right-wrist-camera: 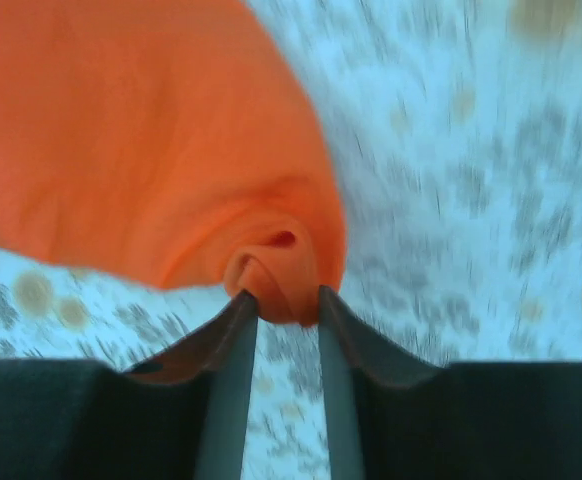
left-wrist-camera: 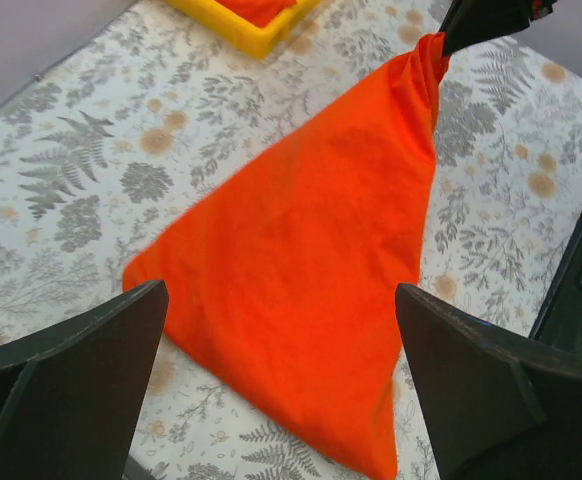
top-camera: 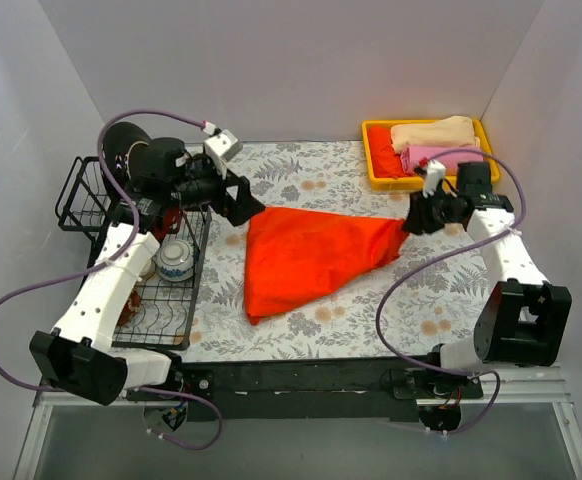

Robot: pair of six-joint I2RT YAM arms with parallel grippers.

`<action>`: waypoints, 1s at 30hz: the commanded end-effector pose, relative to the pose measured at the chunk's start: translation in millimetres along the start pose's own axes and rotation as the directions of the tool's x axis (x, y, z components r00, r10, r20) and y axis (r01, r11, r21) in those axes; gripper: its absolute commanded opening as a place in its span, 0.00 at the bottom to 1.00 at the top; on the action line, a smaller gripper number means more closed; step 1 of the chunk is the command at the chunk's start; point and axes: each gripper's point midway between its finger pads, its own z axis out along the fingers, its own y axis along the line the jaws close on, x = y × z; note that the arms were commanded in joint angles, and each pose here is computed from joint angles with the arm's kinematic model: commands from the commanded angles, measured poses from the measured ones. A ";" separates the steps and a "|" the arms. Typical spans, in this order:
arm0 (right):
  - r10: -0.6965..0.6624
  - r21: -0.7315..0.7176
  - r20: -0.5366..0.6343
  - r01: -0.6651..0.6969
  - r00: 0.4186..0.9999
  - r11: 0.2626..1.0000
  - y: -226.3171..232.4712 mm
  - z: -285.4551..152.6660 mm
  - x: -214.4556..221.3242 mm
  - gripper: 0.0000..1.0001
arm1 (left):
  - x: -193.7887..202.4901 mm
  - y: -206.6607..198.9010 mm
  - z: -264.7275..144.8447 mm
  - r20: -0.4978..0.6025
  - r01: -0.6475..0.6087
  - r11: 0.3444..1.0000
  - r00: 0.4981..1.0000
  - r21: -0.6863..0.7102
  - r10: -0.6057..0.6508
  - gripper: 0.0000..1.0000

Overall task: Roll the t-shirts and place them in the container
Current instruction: Flatten out the T-shirt at the center of the board.

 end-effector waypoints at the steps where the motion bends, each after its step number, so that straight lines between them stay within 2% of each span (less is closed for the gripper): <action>1: 0.368 0.054 -0.080 -0.365 0.926 0.930 -27.3 -15.8 90.8 0.48 | 41.0 -41.2 11.8 -0.091 -0.040 0.991 0.995 0.129 0.052 0.97; 3: 0.319 0.058 -0.047 -0.316 0.947 0.947 -29.0 -30.8 74.9 0.53 | 58.1 -48.2 14.4 -0.132 -0.057 0.987 0.988 0.150 0.077 0.93; 5: 0.213 -0.012 -0.002 -0.213 0.977 0.977 -19.5 -40.3 52.7 0.54 | 86.1 -67.5 13.8 -0.202 -0.040 0.977 0.976 0.209 0.084 0.86; 8: 0.072 -0.054 0.021 -0.071 0.997 0.996 -4.9 -50.1 30.4 0.56 | 130.1 -99.6 4.0 -0.281 -0.072 0.942 0.944 0.329 0.170 0.84; 11: -0.044 -0.096 -0.026 0.041 0.999 0.995 17.9 -46.3 38.7 0.57 | 175.9 -112.8 -2.4 -0.352 -0.111 0.918 0.900 0.380 0.255 0.82; 16: -0.214 -0.170 -0.076 0.199 0.974 0.965 51.8 -32.8 80.6 0.59 | 216.7 -105.4 2.0 -0.427 -0.147 0.914 0.848 0.379 0.313 0.85; 17: -0.246 -0.188 -0.081 0.228 0.966 0.955 56.7 -31.8 86.8 0.59 | 225.7 -103.9 1.9 -0.443 -0.145 0.914 0.839 0.379 0.317 0.87; 18: -0.353 -0.214 -0.069 0.332 0.933 0.919 66.9 -30.3 89.0 0.60 | 234.1 -101.0 2.7 -0.458 -0.147 0.917 0.830 0.371 0.318 0.89; 19: -0.383 -0.235 -0.091 0.354 0.919 0.905 72.6 -25.6 105.6 0.61 | 237.2 -93.5 7.3 -0.452 -0.185 0.917 0.824 0.353 0.341 0.89; 21: -0.487 -0.202 -0.073 0.465 0.870 0.862 72.8 -21.9 108.3 0.62 | 256.3 -88.9 7.2 -0.474 -0.199 0.914 0.805 0.353 0.358 0.89; 23: -0.565 -0.184 -0.058 0.547 0.823 0.816 69.2 -15.0 113.7 0.64 | 258.4 -81.0 15.1 -0.463 -0.232 0.916 0.805 0.327 0.370 0.89; 27: -0.647 -0.193 -0.068 0.626 0.760 0.756 62.3 -6.6 117.5 0.66 | 265.5 -75.4 22.6 -0.464 -0.250 0.915 0.800 0.318 0.380 0.88; 30: -0.699 -0.230 -0.074 0.670 0.711 0.706 59.2 3.8 124.0 0.66 | 276.0 -74.4 22.0 -0.482 -0.246 0.912 0.786 0.328 0.386 0.84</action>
